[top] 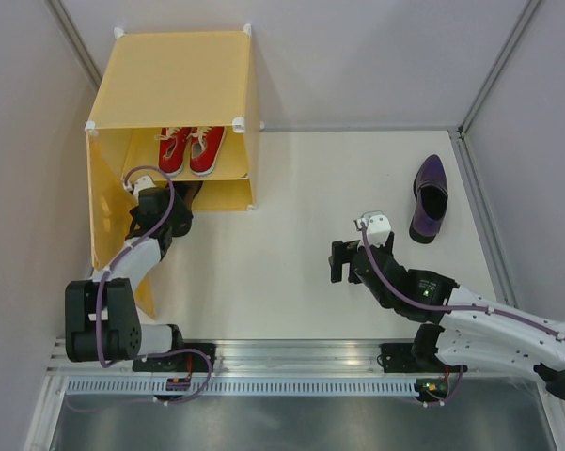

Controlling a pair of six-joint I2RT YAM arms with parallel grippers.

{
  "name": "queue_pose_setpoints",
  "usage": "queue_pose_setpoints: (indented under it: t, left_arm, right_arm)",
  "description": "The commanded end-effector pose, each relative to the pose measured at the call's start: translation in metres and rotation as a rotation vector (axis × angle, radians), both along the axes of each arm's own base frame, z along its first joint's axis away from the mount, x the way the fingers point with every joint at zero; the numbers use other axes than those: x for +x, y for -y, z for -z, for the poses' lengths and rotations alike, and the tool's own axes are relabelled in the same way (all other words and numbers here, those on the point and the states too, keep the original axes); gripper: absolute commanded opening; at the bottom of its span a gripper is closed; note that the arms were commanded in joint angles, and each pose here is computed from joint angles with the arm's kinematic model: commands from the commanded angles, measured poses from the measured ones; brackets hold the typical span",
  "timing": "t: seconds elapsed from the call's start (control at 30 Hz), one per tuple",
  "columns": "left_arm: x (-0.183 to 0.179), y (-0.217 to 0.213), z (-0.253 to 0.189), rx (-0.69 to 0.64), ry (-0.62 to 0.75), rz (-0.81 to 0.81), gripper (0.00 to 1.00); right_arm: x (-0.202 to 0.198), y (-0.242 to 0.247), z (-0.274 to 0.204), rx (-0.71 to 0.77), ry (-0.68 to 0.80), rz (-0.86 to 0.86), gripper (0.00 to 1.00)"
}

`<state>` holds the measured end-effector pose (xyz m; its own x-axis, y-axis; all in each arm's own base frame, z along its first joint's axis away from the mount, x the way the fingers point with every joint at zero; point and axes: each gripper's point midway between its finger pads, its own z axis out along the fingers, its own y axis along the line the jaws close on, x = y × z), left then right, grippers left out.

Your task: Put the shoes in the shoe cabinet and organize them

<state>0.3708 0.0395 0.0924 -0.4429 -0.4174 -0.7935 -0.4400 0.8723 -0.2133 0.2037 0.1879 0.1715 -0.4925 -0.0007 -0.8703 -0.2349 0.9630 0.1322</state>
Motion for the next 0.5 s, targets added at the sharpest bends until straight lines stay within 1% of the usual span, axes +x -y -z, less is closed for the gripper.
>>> queue_pose_setpoints:
  t: [0.0,0.17,0.2,0.27,0.3,0.37,0.47]
  left_arm:
    - [-0.001,-0.001,-0.009,-0.063,0.083,-0.073,0.84]
    - [-0.018,0.001,0.001,-0.172,0.107,-0.181,0.84]
    - [-0.020,0.000,-0.006,-0.204,0.139,-0.214,0.84]
    - [-0.027,-0.001,-0.003,-0.235,0.153,-0.248,0.85]
    - [-0.029,-0.001,-0.004,-0.253,0.165,-0.255,0.88]
    - [-0.032,-0.003,-0.007,-0.300,0.199,-0.284,0.90]
    - [-0.034,-0.007,-0.007,-0.363,0.226,-0.304,0.91]
  right_arm:
    - [0.000,-0.001,-0.008,0.055,0.018,0.004,0.96]
    - [-0.002,0.001,-0.005,0.062,0.011,0.009,0.96]
    - [-0.002,0.001,-0.003,0.057,0.006,0.008,0.96]
    - [-0.002,0.001,-0.004,0.062,0.005,0.008,0.96]
    - [-0.003,0.001,-0.005,0.064,0.007,0.006,0.96]
    - [-0.003,0.002,-0.003,0.061,0.006,0.006,0.96]
    - [-0.003,0.004,-0.004,0.063,0.011,0.010,0.96]
